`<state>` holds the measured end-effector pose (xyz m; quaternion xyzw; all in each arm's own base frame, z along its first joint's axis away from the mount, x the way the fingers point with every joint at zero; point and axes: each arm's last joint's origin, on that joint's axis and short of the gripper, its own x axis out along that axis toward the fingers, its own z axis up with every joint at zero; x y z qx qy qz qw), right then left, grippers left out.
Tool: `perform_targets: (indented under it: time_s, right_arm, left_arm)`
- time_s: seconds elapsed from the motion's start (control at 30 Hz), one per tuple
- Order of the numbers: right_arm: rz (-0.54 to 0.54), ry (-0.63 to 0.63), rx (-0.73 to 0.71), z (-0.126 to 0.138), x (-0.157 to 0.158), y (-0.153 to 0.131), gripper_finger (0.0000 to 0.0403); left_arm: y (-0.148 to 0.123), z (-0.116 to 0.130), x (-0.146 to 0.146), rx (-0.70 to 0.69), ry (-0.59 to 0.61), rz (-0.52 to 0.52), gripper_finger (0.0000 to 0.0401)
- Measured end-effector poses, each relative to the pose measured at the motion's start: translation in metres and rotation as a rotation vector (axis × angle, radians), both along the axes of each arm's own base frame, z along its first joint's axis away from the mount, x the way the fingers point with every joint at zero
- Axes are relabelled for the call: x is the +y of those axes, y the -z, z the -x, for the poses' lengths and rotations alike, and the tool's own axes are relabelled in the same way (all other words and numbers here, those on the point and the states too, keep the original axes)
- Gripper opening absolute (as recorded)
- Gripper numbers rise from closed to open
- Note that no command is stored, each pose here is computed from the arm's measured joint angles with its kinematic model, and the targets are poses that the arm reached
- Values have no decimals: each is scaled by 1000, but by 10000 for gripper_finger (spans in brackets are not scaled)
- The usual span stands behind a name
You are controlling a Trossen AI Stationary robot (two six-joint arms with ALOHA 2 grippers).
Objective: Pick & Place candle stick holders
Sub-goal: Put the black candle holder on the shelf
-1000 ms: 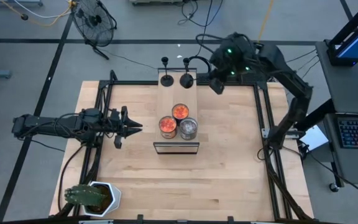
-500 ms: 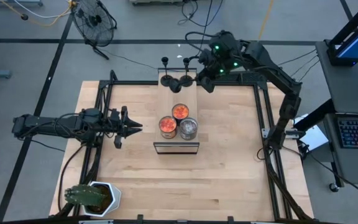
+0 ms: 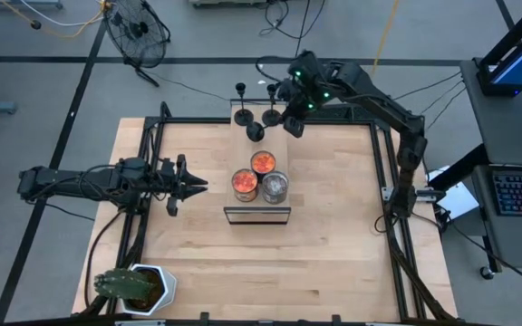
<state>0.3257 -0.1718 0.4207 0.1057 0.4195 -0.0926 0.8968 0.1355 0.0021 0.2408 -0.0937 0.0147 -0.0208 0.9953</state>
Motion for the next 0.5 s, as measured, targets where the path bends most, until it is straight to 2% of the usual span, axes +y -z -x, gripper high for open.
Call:
perform_targets:
  time_s: [0.23,0.5]
  right_arm:
    - [19,-21,22,-4,-3,6,11]
    - [54,13,35,0,-5,3,12]
  left_arm:
    - [0,0,0,0,-1,0,88]
    - [0,0,0,0,-3,0,88]
